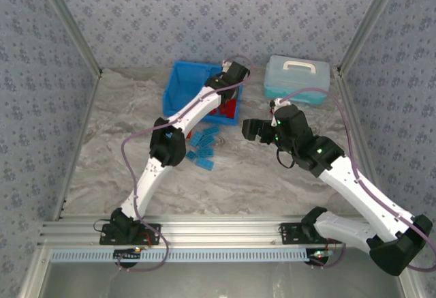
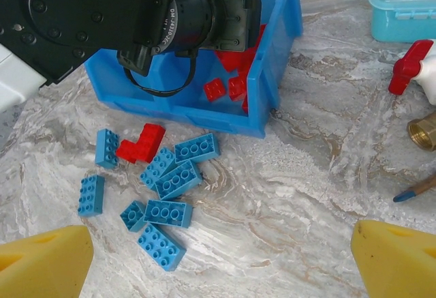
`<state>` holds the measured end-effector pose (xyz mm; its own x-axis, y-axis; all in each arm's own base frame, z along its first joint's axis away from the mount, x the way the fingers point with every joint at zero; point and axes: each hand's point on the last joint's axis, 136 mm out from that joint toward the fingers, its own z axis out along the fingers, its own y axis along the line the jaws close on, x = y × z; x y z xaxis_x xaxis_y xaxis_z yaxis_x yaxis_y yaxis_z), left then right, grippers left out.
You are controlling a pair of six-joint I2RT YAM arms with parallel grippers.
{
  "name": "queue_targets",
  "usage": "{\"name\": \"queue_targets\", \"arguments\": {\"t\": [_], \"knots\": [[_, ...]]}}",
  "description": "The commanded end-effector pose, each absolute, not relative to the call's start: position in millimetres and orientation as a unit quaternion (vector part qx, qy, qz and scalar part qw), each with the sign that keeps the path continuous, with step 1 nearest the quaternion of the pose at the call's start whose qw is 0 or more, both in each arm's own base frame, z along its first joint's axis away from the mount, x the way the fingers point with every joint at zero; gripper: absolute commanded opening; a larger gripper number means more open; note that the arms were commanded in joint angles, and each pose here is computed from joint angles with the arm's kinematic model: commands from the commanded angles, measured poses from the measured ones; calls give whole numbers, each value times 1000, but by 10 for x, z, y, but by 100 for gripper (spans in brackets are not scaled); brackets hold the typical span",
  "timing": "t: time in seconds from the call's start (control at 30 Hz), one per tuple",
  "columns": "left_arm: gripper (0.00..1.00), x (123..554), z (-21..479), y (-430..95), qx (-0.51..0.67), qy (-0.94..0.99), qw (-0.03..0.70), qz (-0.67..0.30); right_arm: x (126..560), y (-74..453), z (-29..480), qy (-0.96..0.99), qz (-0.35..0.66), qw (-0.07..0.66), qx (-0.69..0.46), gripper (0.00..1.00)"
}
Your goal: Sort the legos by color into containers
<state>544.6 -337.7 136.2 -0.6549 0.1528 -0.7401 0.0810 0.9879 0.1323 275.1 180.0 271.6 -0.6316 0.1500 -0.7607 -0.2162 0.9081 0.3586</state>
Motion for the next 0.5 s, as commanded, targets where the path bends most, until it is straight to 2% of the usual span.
{"name": "queue_targets", "arguments": {"t": [0.0,0.2,0.47], "knots": [[61,5457,1987,-3359,33,889,456,13,2741,1745,2794,874,210,438,-19,100],[61,5202,2600,-3211,16,883,470,-6,2742,1750,2869,870,214,444,-19,100],[59,4546,3127,-2674,-52,867,493,-61,2757,1766,2893,868,218,445,-16,100]]}}
